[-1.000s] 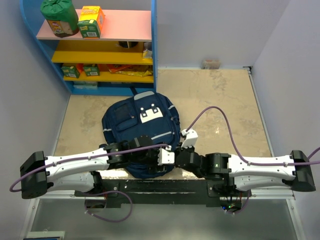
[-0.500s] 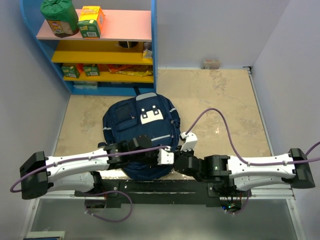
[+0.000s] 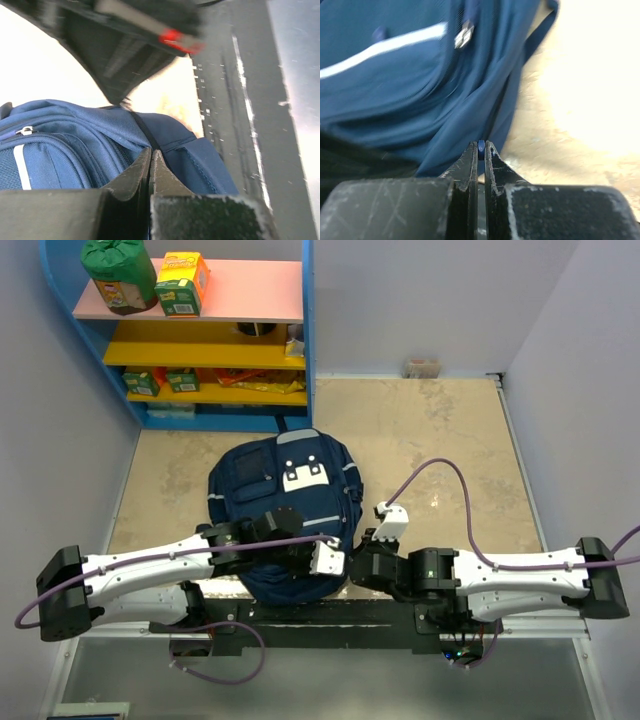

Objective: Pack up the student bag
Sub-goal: Zip the student bag at the center of the board, then reset both arms

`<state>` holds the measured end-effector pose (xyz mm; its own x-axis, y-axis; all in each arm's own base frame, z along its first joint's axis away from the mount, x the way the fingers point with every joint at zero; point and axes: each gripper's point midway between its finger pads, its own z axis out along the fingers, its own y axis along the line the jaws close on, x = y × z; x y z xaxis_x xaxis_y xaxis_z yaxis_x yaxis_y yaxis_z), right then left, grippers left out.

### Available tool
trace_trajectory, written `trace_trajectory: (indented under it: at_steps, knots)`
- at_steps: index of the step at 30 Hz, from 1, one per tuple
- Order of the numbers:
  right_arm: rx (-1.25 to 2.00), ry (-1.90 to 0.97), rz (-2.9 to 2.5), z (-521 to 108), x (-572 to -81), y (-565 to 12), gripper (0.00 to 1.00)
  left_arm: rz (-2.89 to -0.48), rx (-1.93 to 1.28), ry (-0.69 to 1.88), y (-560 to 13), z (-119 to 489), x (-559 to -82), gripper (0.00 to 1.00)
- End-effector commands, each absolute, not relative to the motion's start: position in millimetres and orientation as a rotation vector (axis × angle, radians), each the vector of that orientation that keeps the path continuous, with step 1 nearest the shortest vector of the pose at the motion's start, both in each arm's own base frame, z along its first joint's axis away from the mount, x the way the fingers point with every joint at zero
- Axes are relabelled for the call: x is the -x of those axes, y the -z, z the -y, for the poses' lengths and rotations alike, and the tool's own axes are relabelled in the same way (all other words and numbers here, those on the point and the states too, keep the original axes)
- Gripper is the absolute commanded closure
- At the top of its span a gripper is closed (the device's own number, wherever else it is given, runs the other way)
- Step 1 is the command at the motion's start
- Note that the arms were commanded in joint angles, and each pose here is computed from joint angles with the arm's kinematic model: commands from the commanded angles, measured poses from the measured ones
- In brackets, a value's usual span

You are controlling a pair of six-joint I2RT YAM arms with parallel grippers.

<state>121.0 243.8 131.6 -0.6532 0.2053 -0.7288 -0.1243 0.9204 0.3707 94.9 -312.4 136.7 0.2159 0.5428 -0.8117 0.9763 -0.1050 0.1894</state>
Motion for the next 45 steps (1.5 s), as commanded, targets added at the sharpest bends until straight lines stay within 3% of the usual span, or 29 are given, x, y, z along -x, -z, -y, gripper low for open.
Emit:
trace_trajectory:
  at_steps: [1, 10, 19, 20, 21, 22, 24, 29, 32, 33, 34, 36, 37, 40, 45]
  knots:
    - [-0.128, -0.303, -2.146, -208, -151, -137, 1.00, -1.238, -1.833, 0.998, -176, 314, -51, 1.00]
    - [-0.211, -0.175, -2.084, -190, -203, -138, 1.00, -1.000, -1.959, 1.134, -202, 295, -18, 1.00]
    - [-0.270, -0.090, -2.030, -183, -267, -145, 1.00, -0.963, -1.947, 1.121, -211, 296, -19, 1.00]
    - [-0.281, -0.094, -2.021, -183, -271, -150, 1.00, -0.977, -1.923, 1.118, -214, 300, -22, 0.96]
    - [-0.282, -0.090, -2.020, -181, -274, -151, 1.00, -1.013, -1.895, 1.084, -213, 304, -30, 0.82]
    - [-0.298, -0.089, -2.019, -178, -277, -152, 1.00, -1.034, -1.864, 1.067, -216, 308, -36, 0.44]
    - [-0.316, -0.098, -2.017, -175, -275, -156, 1.00, -1.088, -1.779, 0.959, -226, 320, -60, 0.00]
    - [-0.441, -0.044, -2.038, -145, -267, -154, 1.00, -1.218, -1.620, 0.600, -253, 331, -134, 0.00]
    - [-0.538, -0.001, -2.037, -122, -261, -155, 0.98, -1.354, -1.540, 0.567, -279, 327, -174, 0.00]
    - [-0.571, -0.010, -2.027, -115, -258, -159, 0.90, -1.380, -1.505, 0.573, -296, 333, -188, 0.00]
    - [-0.593, -0.026, -2.018, -111, -257, -163, 0.72, -1.424, -1.480, 0.556, -300, 330, -200, 0.00]
    - [-0.573, -0.086, -2.008, -113, -257, -171, 0.55, -1.534, -1.404, 0.509, -309, 313, -234, 0.00]
    - [-0.546, -0.116, -2.029, -119, -256, -171, 0.38, -1.559, -1.373, 0.501, -312, 305, -245, 0.00]
    - [-0.466, -0.129, -2.049, -131, -262, -185, 0.23, -1.597, -1.297, 0.421, -323, 273, -275, 0.00]
    - [-0.213, -0.237, -2.018, -163, -275, -237, 0.10, -1.674, -1.080, 0.298, -336, 220, -304, 0.00]
